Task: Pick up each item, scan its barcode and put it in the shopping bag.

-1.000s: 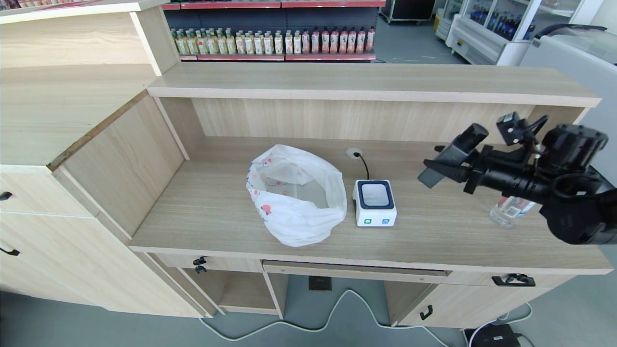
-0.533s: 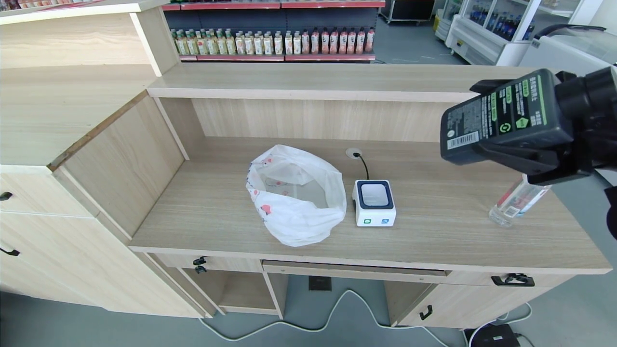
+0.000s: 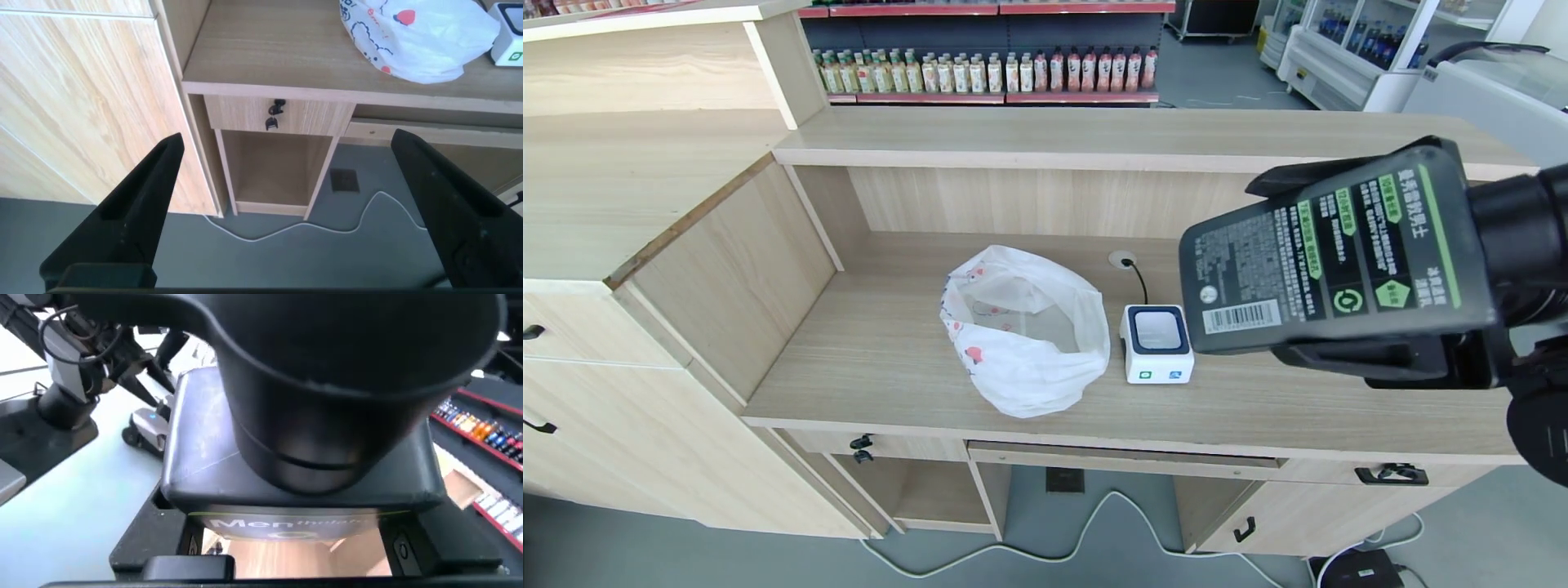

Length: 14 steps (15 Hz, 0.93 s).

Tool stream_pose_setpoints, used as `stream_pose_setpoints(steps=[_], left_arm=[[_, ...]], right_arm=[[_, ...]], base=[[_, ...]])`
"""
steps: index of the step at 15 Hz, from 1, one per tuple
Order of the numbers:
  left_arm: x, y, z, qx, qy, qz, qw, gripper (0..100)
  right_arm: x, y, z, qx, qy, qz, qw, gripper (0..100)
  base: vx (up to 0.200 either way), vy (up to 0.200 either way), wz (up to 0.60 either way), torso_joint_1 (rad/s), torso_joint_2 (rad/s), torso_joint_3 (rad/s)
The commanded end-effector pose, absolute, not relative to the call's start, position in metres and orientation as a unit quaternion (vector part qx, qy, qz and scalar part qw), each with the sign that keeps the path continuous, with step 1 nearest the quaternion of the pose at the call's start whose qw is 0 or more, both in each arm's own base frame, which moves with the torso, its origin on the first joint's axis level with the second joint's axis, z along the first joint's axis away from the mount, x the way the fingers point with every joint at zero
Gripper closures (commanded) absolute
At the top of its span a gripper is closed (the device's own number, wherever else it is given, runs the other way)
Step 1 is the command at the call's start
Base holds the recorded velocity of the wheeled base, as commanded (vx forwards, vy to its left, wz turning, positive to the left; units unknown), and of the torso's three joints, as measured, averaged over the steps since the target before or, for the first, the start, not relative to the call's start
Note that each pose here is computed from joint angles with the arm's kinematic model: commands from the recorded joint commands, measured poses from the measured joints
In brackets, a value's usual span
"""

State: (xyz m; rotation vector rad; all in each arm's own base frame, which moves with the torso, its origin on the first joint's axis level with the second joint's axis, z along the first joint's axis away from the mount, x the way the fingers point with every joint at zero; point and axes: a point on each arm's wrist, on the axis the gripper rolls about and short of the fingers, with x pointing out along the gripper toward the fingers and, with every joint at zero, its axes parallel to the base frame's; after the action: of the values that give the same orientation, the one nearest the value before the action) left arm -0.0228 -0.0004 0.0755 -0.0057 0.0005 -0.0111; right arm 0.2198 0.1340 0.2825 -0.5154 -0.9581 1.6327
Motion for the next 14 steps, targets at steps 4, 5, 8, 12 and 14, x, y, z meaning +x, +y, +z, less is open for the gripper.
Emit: stream_pose_setpoints(steps=[4,5,8,12,14], left_arm=[[-0.023,0.000,0.075,-0.003,0.000,-0.005,1.000,0],[-0.023,0.000,0.075,-0.003,0.000,-0.005,1.000,0],[-0.023,0.000,0.075,-0.003,0.000,-0.006,1.000,0],[-0.023,0.000,0.075,-0.003,0.000,-0.005,1.000,0],[-0.023,0.000,0.075,-0.003,0.000,-0.005,1.000,0]], right_arm=[[0.207,0.155,0.280,-0.220,-0.446,0.693,0.522,100],[0.202,0.161,0.282,-0.218,-0.457,0.696,0.509,100],[0.197,0.171,0.282,-0.209,-0.464,0.705,0.493,100],[0.201,0.180,0.281,-0.205,-0.465,0.710,0.488,100],[0.201,0.180,0.279,-0.205,-0.463,0.711,0.488,100]], base=[[0.000,0.000,0.00,0.000,0.00,0.000],[0.000,0.000,0.00,0.000,0.00,0.000],[0.000,0.000,0.00,0.000,0.00,0.000],[0.000,0.000,0.00,0.000,0.00,0.000],[0.000,0.000,0.00,0.000,0.00,0.000]])
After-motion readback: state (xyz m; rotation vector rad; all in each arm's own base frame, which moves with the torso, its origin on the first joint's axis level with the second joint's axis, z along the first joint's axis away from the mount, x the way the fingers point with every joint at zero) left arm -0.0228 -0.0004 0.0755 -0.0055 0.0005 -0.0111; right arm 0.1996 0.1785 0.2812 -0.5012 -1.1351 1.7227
